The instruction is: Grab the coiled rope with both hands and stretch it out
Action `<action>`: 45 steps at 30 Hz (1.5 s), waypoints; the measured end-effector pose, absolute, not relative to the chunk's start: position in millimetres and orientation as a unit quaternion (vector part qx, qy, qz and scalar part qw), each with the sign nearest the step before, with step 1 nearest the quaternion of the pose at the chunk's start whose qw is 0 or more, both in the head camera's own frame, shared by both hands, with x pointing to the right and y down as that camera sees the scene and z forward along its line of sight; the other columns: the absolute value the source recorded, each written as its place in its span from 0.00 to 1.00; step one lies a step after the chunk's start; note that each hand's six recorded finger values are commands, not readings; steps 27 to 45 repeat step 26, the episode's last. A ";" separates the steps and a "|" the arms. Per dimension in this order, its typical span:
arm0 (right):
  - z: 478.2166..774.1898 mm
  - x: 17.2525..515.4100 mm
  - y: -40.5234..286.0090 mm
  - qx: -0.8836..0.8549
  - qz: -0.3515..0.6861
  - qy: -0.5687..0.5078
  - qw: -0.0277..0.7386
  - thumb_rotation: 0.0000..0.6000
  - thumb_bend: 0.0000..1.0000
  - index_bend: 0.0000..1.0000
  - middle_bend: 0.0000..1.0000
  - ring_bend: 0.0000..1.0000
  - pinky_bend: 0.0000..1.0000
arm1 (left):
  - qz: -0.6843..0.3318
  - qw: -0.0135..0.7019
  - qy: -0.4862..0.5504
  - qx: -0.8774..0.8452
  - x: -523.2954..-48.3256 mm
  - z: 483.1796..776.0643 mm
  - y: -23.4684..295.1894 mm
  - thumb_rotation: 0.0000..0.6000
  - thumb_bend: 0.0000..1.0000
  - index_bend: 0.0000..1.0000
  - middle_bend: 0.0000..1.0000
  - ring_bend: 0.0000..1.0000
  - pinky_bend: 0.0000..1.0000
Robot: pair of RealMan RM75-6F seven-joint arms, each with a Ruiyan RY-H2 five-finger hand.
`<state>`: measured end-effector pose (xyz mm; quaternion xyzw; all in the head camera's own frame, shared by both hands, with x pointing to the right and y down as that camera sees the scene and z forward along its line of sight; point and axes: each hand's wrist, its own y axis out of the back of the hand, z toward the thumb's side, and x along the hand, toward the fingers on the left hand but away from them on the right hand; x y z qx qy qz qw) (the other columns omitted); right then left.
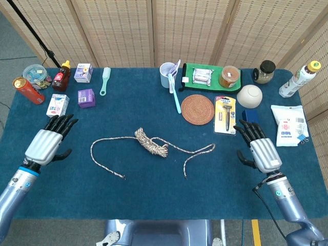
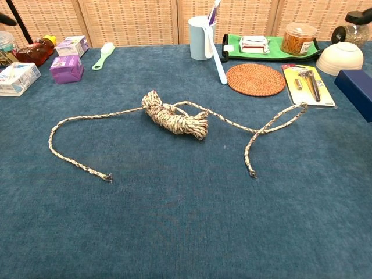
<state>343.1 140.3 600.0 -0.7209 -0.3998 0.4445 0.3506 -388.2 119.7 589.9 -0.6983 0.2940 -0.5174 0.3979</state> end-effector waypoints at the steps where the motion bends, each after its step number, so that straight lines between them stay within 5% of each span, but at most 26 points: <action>1: 599.0 347.6 142.7 -0.716 0.451 -0.399 0.354 1.00 0.48 0.14 0.05 0.00 0.00 | -0.521 0.396 0.297 -0.695 -392.6 589.0 122.9 1.00 0.27 0.00 0.00 0.00 0.00; 20: 563.0 408.7 215.1 -0.626 0.521 -0.445 0.373 1.00 0.48 0.22 0.12 0.01 0.00 | -0.562 0.372 0.366 -0.642 -465.1 556.4 225.7 1.00 0.27 0.00 0.00 0.00 0.00; 45: 553.5 411.5 223.5 -0.614 0.526 -0.450 0.380 1.00 0.48 0.23 0.13 0.01 0.00 | -0.560 0.370 0.366 -0.645 -461.7 555.1 236.5 1.00 0.27 0.00 0.00 0.00 0.00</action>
